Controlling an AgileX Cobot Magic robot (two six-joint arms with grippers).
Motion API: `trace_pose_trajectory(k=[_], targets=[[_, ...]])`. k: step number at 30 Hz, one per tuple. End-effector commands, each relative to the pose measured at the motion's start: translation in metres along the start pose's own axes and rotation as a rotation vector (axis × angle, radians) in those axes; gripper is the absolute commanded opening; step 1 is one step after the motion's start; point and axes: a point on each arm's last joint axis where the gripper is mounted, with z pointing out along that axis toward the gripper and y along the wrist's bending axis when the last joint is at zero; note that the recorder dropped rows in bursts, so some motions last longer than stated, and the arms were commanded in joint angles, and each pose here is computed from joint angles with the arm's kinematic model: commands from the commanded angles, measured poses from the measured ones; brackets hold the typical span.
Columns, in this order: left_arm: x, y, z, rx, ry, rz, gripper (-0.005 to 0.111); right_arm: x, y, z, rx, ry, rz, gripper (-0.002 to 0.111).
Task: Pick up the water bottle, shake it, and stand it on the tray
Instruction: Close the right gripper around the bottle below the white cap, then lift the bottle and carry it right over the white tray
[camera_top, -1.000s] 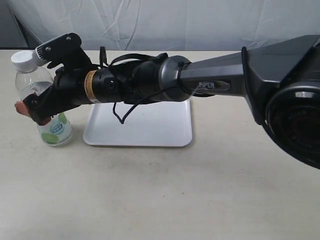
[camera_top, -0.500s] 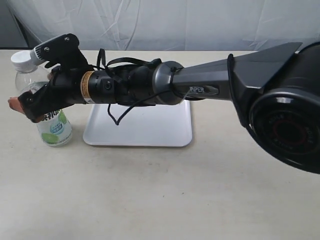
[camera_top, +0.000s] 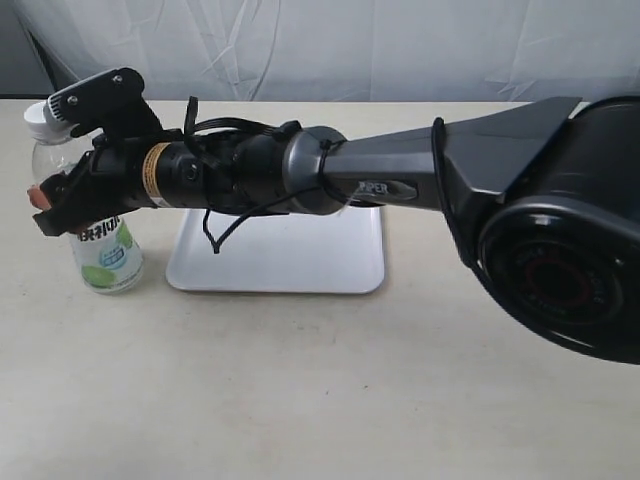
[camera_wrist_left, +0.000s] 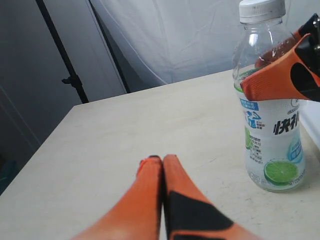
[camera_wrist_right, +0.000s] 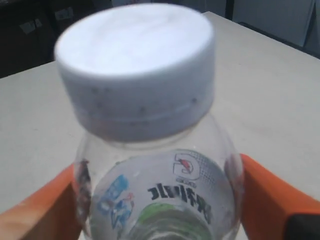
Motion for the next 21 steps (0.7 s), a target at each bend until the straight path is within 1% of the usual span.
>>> trace_pose_trajectory(k=[1,3,6,8,11,13,14,16,18,19,21], targets=[[0.001,0.0,0.0,-0.001,0.0,-0.004,0.0,-0.007,0.002,-0.002,-0.006,-0.016,0.112,0.003],[0.001,0.0,0.0,-0.001,0.0,-0.004,0.0,-0.019,0.003,-0.009,0.004,-0.022,0.122,0.0],[0.001,0.0,0.0,-0.001,0.0,-0.004,0.0,-0.046,0.003,-0.026,0.057,-0.037,0.067,-0.001],[0.001,0.0,0.0,-0.001,0.0,-0.004,0.0,-0.072,-0.001,-0.046,0.166,-0.052,0.014,-0.001],[0.001,0.0,0.0,-0.001,0.0,-0.004,0.0,-0.11,-0.008,-0.085,0.359,-0.082,0.004,-0.001],[0.001,0.0,0.0,-0.001,0.0,-0.004,0.0,-0.131,-0.009,-0.114,0.432,-0.108,-0.018,-0.001],[0.001,0.0,0.0,-0.001,0.0,-0.004,0.0,-0.138,-0.008,-0.129,0.443,-0.121,-0.037,-0.001],[0.001,0.0,0.0,-0.001,0.0,-0.004,0.0,-0.146,-0.002,-0.153,0.447,-0.134,-0.063,-0.001],[0.001,0.0,0.0,-0.001,0.0,-0.004,0.0,-0.14,0.002,-0.169,0.447,-0.115,-0.07,-0.001],[0.001,0.0,0.0,-0.001,0.0,-0.004,0.0,-0.129,0.003,-0.173,0.448,-0.083,-0.073,-0.001],[0.001,0.0,0.0,-0.002,0.0,-0.002,0.0,-0.095,-0.001,-0.174,0.452,0.016,-0.064,-0.001]])
